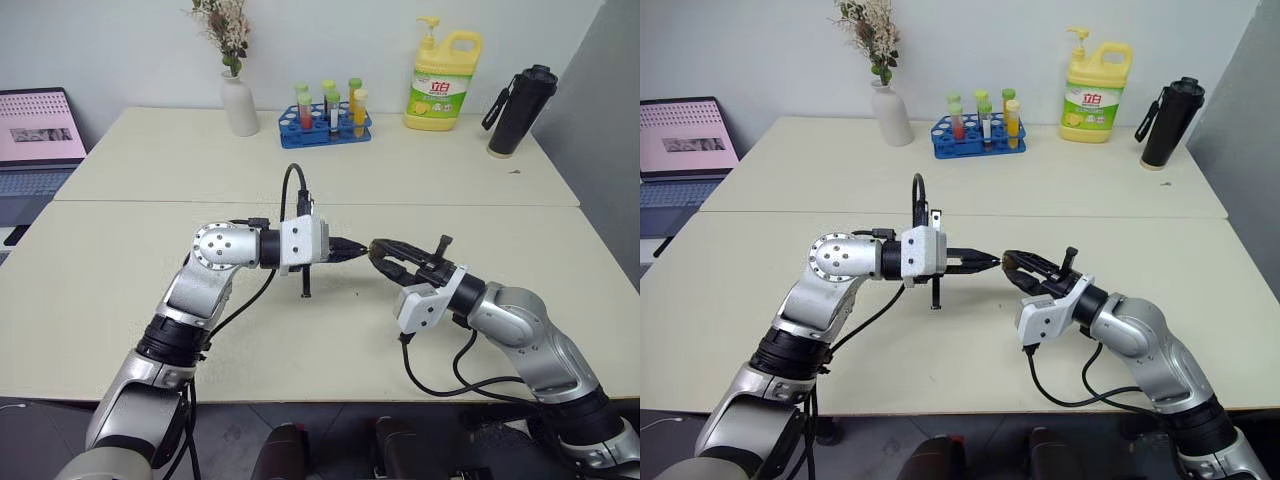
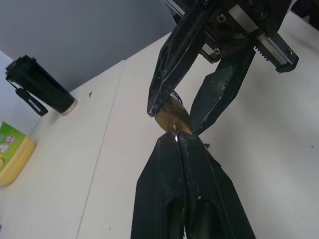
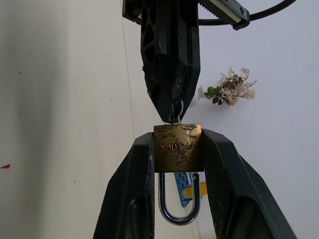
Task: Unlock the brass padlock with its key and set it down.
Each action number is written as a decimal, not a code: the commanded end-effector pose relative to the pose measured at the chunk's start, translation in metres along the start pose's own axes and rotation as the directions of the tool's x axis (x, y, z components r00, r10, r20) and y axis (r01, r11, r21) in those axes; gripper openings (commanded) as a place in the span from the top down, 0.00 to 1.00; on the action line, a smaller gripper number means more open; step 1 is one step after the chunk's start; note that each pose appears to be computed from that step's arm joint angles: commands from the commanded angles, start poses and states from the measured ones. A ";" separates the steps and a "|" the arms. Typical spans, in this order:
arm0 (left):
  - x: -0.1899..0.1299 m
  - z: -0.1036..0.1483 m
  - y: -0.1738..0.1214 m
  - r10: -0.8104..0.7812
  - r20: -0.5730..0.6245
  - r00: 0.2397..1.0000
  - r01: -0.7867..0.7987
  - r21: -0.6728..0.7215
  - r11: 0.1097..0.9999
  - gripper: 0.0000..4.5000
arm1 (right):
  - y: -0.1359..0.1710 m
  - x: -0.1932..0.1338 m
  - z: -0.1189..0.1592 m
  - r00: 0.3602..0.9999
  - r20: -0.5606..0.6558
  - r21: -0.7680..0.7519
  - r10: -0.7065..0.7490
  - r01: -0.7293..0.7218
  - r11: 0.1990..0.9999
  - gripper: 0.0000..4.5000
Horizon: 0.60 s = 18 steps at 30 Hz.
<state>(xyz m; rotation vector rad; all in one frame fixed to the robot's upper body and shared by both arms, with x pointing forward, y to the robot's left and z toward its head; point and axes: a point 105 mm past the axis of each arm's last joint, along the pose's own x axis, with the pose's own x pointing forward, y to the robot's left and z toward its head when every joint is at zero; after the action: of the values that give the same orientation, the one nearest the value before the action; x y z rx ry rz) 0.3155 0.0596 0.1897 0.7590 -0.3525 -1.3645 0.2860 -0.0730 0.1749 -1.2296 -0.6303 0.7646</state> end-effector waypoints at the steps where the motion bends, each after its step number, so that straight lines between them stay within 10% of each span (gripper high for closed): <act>1: 0.006 0.005 0.002 0.006 0.036 0.999 -0.003 -0.089 0.996 1.00 | -0.016 0.000 0.011 0.997 0.047 -0.009 -0.064 0.064 0.998 0.79; 8: 0.003 0.003 0.005 0.023 0.044 0.999 -0.010 -0.296 0.955 0.88 | -0.015 0.000 0.011 0.997 0.048 -0.014 -0.059 0.060 0.998 0.79; 18: -0.009 0.008 0.018 0.043 0.054 0.998 0.009 -0.716 0.698 0.17 | -0.014 0.000 0.012 0.997 0.053 -0.021 -0.048 0.049 0.999 0.79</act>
<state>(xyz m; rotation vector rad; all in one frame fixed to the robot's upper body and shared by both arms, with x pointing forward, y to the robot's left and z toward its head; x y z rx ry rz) 0.3271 0.0712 0.1911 0.0626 0.1820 -1.3433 0.2856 -0.0720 0.1767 -1.2269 -0.6413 0.7656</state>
